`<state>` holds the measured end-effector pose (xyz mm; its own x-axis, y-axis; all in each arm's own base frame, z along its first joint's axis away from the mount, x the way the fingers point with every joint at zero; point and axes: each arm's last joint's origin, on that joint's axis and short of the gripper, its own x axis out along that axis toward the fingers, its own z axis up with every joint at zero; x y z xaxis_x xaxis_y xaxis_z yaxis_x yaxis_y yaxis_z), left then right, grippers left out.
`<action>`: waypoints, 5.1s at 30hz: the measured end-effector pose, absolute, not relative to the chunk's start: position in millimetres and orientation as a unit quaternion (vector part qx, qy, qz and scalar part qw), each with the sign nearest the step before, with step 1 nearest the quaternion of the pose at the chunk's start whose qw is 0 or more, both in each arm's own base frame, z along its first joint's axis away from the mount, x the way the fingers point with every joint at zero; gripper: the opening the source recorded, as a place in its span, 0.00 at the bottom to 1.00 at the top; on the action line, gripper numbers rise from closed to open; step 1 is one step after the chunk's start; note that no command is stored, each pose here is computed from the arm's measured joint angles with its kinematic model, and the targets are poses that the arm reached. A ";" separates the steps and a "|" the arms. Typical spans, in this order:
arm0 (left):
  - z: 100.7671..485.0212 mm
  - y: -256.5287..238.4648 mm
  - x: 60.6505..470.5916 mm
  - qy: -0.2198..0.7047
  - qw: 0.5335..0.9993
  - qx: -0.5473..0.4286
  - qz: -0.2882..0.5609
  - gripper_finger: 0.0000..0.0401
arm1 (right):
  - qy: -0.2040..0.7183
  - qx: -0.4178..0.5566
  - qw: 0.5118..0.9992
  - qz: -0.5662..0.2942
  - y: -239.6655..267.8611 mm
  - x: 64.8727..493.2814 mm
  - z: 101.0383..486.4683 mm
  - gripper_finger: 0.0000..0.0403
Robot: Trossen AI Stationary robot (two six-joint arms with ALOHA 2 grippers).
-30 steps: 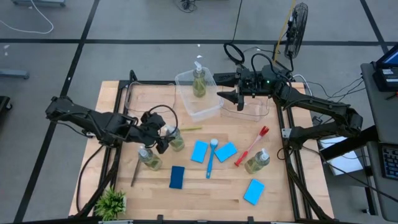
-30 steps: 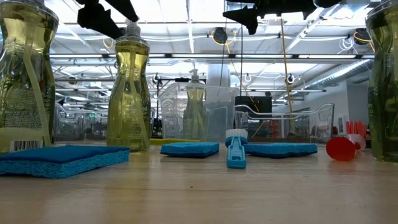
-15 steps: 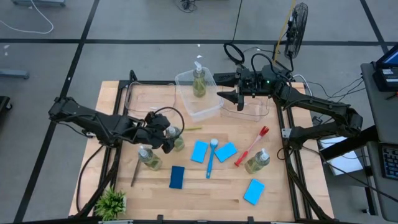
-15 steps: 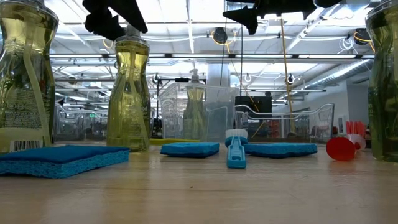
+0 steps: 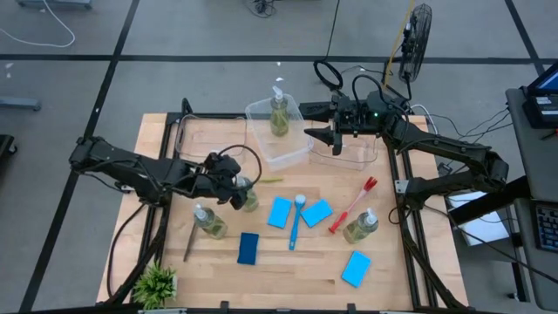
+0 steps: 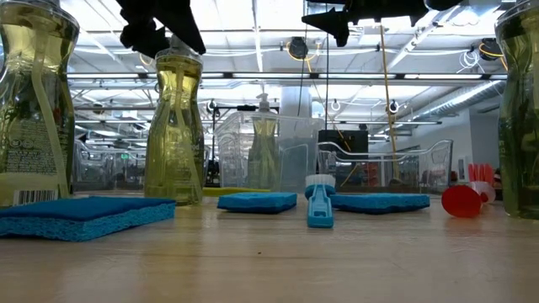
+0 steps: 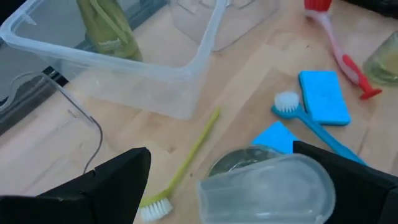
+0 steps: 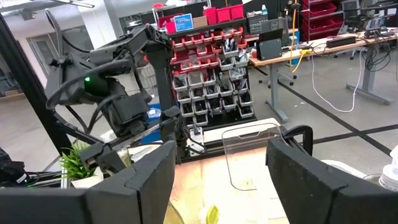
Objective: Pick & Place Kitchen Sink Supplies
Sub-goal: Put the yellow dish soap into the white bin
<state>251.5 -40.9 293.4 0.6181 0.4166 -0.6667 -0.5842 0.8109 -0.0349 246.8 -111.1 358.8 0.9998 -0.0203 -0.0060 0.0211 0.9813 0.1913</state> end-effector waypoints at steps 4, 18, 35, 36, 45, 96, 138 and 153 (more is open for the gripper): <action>291.7 -41.6 252.6 0.337 0.890 -0.123 0.282 0.97 | 0.003 0.097 0.995 -0.010 -111.1 246.8 358.6 0.59; 290.4 -42.3 255.1 0.336 0.891 -0.126 0.279 0.67 | 0.003 0.097 0.995 -0.011 -111.1 246.8 358.5 0.59; 291.4 -44.2 256.8 0.342 0.895 -0.144 0.249 0.27 | 0.004 0.097 0.995 -0.011 -111.1 246.8 358.5 0.59; 291.5 -44.2 256.9 0.341 0.895 -0.145 0.249 0.27 | 0.003 0.097 0.995 -0.011 -111.1 246.8 358.5 0.59; 293.6 -41.7 260.9 0.317 0.902 -0.139 0.258 0.27 | 0.003 0.097 0.995 -0.011 -111.1 246.8 358.5 0.59; 382.8 21.1 272.2 -0.066 0.955 -0.184 0.225 0.23 | 0.028 -0.016 0.999 0.008 -58.5 294.4 344.8 0.81; 393.0 22.7 271.8 -0.108 0.960 -0.143 0.216 0.09 | 0.075 -0.060 0.995 0.020 -52.2 381.4 337.8 0.71; 403.2 21.7 270.1 -0.158 0.957 -0.148 0.191 0.09 | 0.053 -0.087 0.994 -0.043 -53.6 383.2 341.8 0.79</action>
